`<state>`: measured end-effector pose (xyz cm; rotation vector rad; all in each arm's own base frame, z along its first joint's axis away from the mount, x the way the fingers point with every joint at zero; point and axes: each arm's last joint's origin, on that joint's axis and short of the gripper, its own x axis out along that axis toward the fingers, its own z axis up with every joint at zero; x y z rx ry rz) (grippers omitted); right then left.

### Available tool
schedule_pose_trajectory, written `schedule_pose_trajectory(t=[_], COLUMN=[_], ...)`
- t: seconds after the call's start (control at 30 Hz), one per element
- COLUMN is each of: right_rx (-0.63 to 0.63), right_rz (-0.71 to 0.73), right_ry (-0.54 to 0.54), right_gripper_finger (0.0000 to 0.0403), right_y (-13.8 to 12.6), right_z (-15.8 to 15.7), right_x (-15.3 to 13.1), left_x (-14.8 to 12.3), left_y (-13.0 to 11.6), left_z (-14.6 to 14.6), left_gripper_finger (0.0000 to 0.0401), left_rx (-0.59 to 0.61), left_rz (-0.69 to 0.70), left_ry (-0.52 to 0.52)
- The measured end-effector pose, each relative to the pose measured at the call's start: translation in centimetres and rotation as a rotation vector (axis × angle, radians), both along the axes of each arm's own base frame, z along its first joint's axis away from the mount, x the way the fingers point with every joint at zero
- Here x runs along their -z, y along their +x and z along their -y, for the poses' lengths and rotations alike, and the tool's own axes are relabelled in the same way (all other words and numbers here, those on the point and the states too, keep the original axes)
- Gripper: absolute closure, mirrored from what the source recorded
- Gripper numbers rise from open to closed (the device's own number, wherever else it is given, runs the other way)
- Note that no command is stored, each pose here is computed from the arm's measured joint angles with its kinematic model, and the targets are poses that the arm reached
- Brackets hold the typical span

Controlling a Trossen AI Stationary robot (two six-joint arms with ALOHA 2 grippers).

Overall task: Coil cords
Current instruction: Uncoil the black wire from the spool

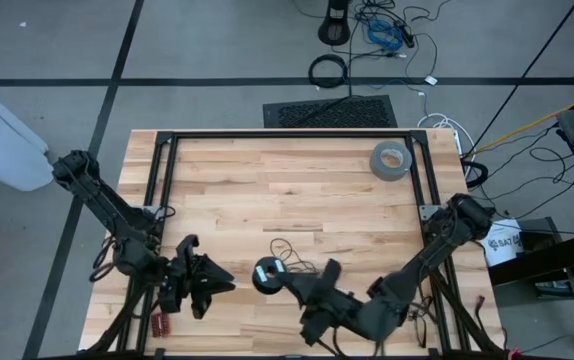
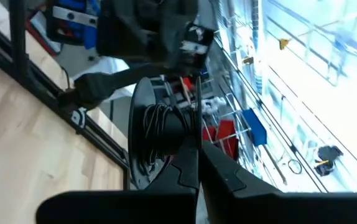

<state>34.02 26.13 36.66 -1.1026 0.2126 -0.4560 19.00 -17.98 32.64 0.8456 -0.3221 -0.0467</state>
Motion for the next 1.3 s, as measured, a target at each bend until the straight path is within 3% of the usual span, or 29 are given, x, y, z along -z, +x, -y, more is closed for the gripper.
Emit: schedule_pose_trajectory(t=[0.17, 0.43, 0.73, 0.93, 1.3], right_rx=[0.037, -0.026, -0.065, -0.073, -0.074], right_rz=[0.030, 0.081, 0.091, 0.087, 0.086], right_ry=[0.033, 0.096, 0.106, 0.103, 0.103], right_gripper_finger=[0.0403, 0.0403, 0.0403, 0.0403, 0.0403], right_y=[-2.0, -4.5, -6.0, -6.3, -6.4], right_z=[-1.1, -2.4, -3.1, -3.4, -3.5], right_x=[-1.2, -2.8, -3.5, -3.5, -3.5], left_x=[0.0, 0.1, 1.3, 2.1, 3.3], left_y=[0.0, 0.3, 3.0, 5.4, 12.4], left_z=[0.0, 0.1, -1.3, -1.0, 2.3], left_gripper_finger=[0.0301, 0.0301, 0.0301, 0.0301, 0.0300], left_rx=[0.041, 0.175, 0.208, 0.207, 0.188], left_rz=[-0.022, -0.031, -0.107, -0.148, -0.290], left_ry=[-0.140, -0.191, -0.393, -0.389, -0.299])
